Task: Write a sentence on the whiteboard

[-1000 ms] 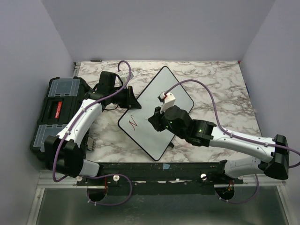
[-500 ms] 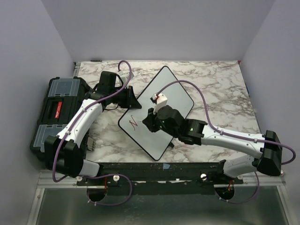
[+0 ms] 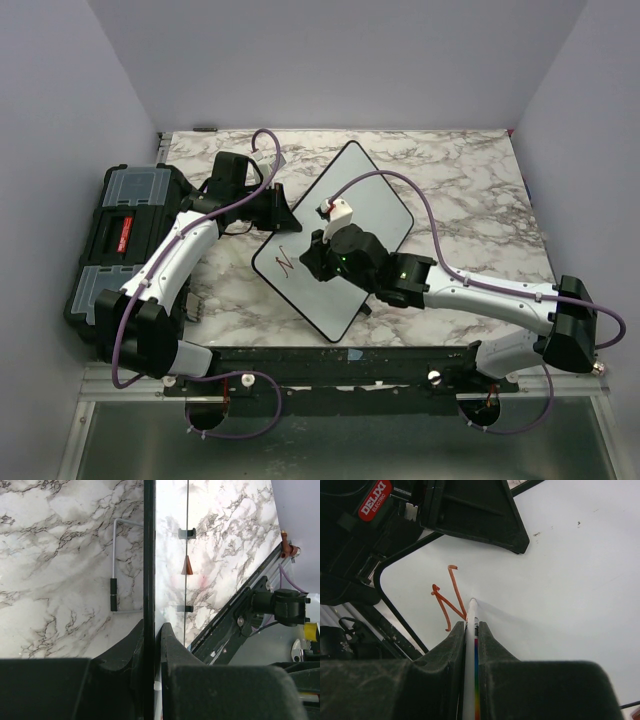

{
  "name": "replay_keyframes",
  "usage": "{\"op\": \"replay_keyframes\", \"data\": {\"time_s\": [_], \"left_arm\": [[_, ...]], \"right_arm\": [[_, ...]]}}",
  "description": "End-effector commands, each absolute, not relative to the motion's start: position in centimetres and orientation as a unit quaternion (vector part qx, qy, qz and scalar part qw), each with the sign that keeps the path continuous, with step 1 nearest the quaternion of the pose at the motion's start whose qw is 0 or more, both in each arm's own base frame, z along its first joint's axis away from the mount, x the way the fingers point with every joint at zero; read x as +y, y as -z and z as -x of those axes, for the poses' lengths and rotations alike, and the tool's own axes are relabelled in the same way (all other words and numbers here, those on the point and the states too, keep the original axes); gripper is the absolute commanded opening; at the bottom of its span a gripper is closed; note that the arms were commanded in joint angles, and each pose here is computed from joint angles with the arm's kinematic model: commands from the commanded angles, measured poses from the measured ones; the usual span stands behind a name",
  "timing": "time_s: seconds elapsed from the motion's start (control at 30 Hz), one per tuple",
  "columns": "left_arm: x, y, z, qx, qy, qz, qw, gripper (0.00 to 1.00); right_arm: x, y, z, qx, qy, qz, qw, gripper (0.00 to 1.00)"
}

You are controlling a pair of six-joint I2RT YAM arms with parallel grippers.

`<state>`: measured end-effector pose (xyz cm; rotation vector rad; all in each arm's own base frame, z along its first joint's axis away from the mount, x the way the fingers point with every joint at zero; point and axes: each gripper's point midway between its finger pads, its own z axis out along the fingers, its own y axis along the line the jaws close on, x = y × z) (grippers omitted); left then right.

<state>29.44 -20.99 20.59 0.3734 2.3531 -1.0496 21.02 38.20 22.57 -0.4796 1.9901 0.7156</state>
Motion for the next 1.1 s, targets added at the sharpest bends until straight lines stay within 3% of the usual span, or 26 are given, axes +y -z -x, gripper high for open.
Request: {"op": "replay_keyframes", "data": {"time_s": [0.0, 0.47, 1.07], "left_arm": [[-19.2, -18.2, -30.8, 0.889, 0.298, -0.177, 0.298, 0.00], [-19.2, -18.0, -30.8, 0.891, 0.296, -0.177, 0.295, 0.00], [-19.1, -18.0, -30.7, 0.891, 0.295, -0.177, 0.295, 0.00]], "right_arm": [[38.1, -22.7, -22.0, 0.809, -0.272, 0.184, 0.488, 0.01], [38.3, -23.6, -23.3, 0.804, -0.242, 0.190, 0.508, 0.01], [38.9, -21.0, -20.5, 0.810, -0.281, 0.244, 0.453, 0.01]]}}
